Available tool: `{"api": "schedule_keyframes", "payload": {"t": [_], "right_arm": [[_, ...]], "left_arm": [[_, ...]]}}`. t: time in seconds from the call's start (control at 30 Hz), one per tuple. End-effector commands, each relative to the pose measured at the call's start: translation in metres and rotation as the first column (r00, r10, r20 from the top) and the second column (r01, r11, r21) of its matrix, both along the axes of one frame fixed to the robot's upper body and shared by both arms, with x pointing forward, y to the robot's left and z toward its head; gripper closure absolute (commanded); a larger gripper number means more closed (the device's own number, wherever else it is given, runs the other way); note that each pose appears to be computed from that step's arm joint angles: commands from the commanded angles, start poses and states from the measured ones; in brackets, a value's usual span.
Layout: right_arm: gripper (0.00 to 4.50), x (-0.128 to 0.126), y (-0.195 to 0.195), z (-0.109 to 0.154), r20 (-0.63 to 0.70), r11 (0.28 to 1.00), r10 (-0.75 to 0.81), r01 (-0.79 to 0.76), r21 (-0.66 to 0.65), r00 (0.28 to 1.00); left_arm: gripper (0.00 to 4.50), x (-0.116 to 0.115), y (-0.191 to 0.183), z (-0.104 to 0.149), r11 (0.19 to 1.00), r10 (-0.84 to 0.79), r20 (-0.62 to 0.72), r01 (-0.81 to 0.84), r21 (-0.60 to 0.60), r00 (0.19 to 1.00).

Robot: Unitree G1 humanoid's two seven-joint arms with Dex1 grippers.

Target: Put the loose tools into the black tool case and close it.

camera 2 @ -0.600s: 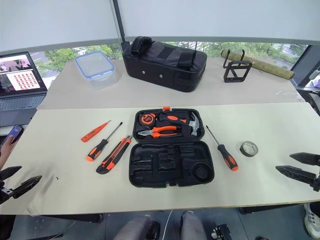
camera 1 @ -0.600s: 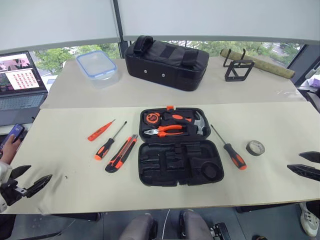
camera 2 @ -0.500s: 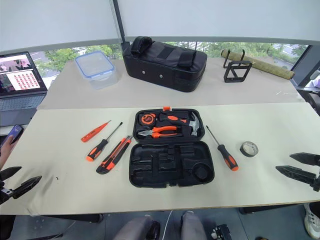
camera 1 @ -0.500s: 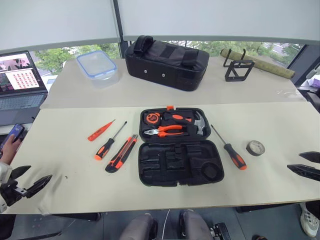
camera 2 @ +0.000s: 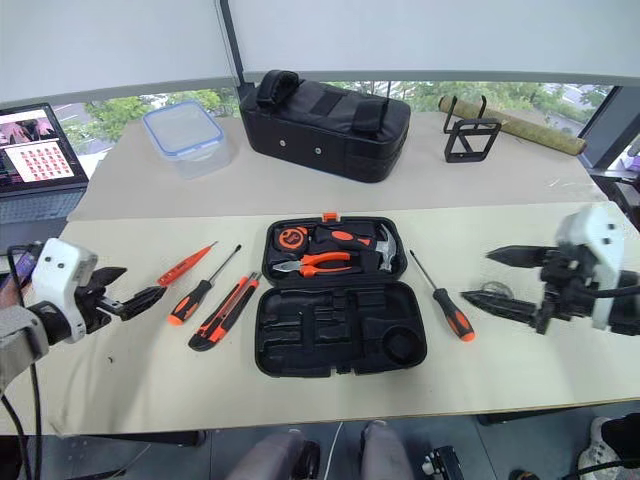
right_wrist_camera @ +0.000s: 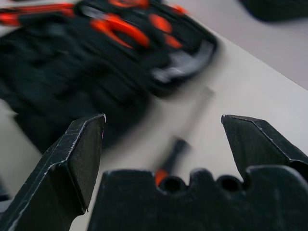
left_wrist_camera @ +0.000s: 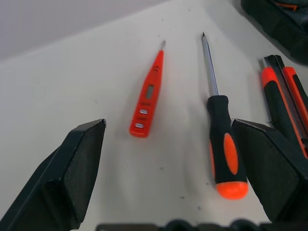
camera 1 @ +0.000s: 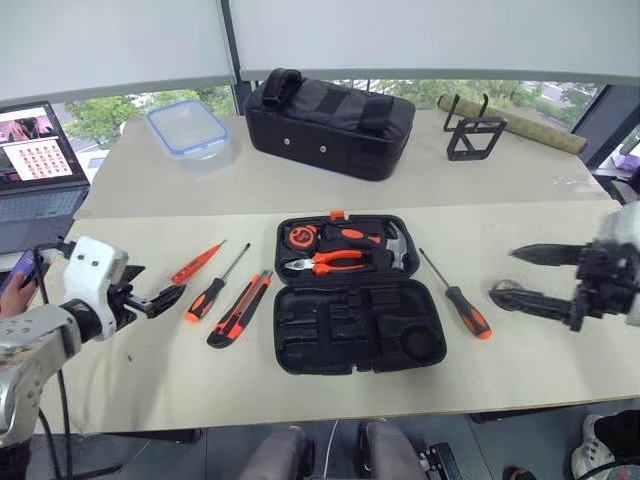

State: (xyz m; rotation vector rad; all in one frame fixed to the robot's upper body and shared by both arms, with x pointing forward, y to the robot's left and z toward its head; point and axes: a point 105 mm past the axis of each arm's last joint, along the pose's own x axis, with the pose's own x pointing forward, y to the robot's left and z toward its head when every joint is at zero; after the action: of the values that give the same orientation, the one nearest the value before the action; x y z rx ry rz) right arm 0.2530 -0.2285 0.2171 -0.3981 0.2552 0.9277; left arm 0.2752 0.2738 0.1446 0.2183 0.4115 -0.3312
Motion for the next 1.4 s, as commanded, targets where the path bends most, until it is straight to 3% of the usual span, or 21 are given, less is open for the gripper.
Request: {"api": "schedule_keyframes", "payload": {"t": [0.03,0.3,0.67,0.77,0.93,1.03,1.1,1.23,1.4], "right_arm": [[0.01,-0.004,0.04,0.011,0.059,0.99,0.138,-0.139,0.019,0.989],[0.01,-0.012,0.071,0.002,0.056,0.958,0.283,-0.285,0.041,0.958],[0.01,-0.008,0.086,-0.002,0.085,0.948,0.306,-0.312,0.062,0.948],[0.0,-0.008,0.087,-0.003,0.087,0.949,0.303,-0.309,0.063,0.949],[0.0,-0.008,0.087,-0.004,0.094,0.952,0.293,-0.299,0.059,0.952],[0.0,-0.007,0.083,-0.005,0.1,0.959,0.274,-0.28,0.05,0.956],[0.0,-0.007,0.079,-0.005,0.097,0.964,0.256,-0.262,0.048,0.962],[0.0,-0.01,0.067,-0.008,0.081,0.976,0.211,-0.215,0.038,0.974],[0.0,-0.011,0.054,-0.011,0.076,0.987,0.15,-0.154,0.038,0.986]], "left_arm": [[0.02,0.0,-0.005,-0.012,0.998,-0.03,-0.075,0.035,0.059,0.997],[0.02,0.008,-0.02,-0.027,0.995,-0.096,-0.109,0.1,0.029,0.989],[0.02,0.024,-0.031,-0.045,0.983,-0.155,-0.126,0.166,0.077,0.98],[0.57,0.025,-0.031,-0.05,0.982,-0.161,-0.145,0.173,0.072,0.976],[2.44,0.023,-0.031,-0.054,0.981,-0.173,-0.172,0.185,0.057,0.97],[3.54,0.024,-0.036,-0.04,0.976,-0.216,-0.136,0.217,-0.007,0.967],[3.59,0.031,-0.038,-0.019,0.97,-0.242,-0.071,0.244,0.015,0.968],[3.59,0.039,-0.071,0.044,0.873,-0.485,0.115,0.473,0.119,0.867],[3.59,0.032,-0.112,0.057,0.652,-0.753,0.076,0.725,0.223,0.653]]}}
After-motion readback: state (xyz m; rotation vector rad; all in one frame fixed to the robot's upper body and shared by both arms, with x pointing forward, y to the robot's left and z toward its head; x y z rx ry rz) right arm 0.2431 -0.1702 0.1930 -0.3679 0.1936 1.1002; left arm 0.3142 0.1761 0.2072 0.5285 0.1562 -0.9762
